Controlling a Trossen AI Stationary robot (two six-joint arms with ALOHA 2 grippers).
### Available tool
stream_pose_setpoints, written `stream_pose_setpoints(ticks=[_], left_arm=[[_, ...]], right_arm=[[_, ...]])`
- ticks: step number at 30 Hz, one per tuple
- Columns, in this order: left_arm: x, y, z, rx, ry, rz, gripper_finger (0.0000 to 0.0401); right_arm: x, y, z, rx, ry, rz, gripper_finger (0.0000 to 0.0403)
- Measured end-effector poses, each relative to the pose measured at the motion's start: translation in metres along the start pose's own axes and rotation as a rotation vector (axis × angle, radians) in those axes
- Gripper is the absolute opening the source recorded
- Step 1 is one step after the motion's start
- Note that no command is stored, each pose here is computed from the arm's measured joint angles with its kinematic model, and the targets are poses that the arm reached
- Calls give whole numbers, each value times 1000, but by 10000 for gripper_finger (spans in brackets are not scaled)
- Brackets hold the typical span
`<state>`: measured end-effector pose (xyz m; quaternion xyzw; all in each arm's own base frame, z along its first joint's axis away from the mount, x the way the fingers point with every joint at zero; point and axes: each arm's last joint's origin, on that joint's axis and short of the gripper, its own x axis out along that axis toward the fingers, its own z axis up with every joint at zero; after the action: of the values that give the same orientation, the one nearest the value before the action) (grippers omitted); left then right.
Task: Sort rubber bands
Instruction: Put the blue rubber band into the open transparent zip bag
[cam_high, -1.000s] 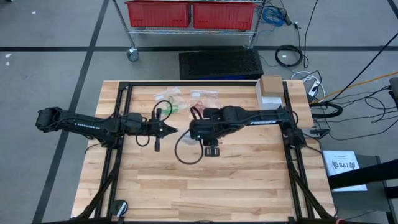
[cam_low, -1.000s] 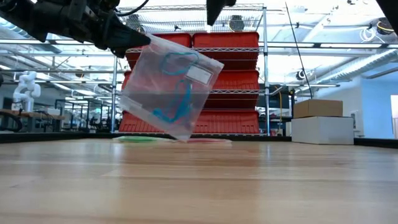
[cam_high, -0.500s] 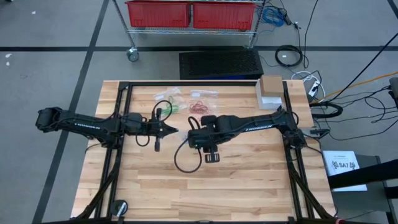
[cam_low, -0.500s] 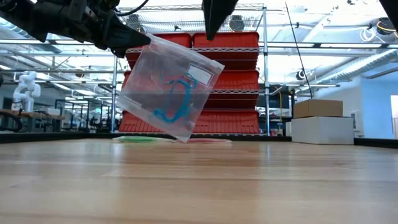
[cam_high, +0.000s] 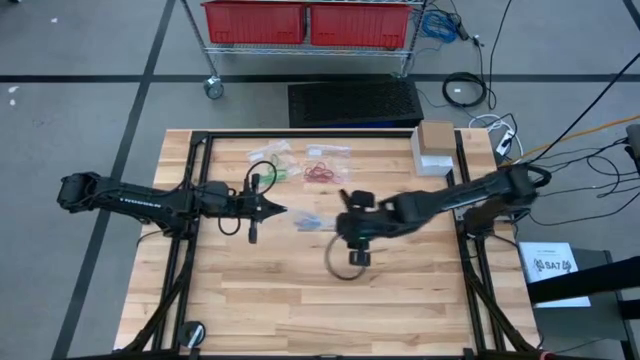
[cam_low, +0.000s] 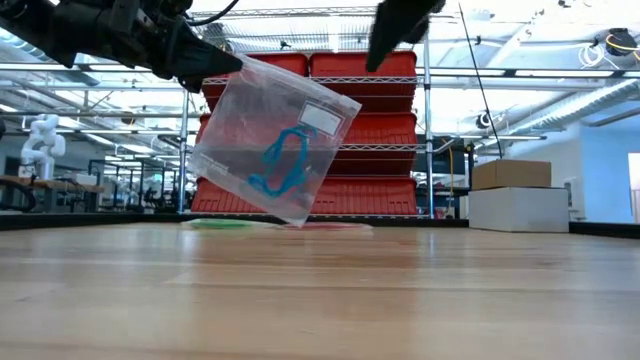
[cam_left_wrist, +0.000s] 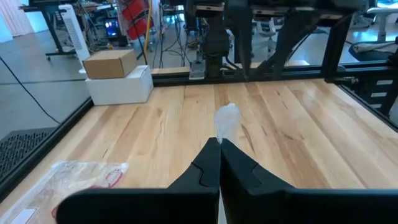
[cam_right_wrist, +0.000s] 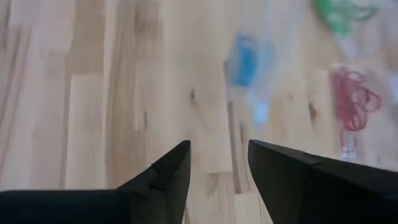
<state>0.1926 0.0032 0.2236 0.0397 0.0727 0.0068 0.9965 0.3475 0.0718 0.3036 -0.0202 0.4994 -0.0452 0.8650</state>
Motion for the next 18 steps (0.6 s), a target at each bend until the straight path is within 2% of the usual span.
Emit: stream_pose_setpoints(ticks=[5,11,18], left_arm=[[0,0,0,-15,1,0,2],[0,0,0,-16,1,0,2],[0,0,0,-22,1,0,2]], right_arm=[[-4,1,-49,85,-178,-91,153],[17,14,-101,163,-427,-177,153],[40,18,-127,295,-713,-174,153]])
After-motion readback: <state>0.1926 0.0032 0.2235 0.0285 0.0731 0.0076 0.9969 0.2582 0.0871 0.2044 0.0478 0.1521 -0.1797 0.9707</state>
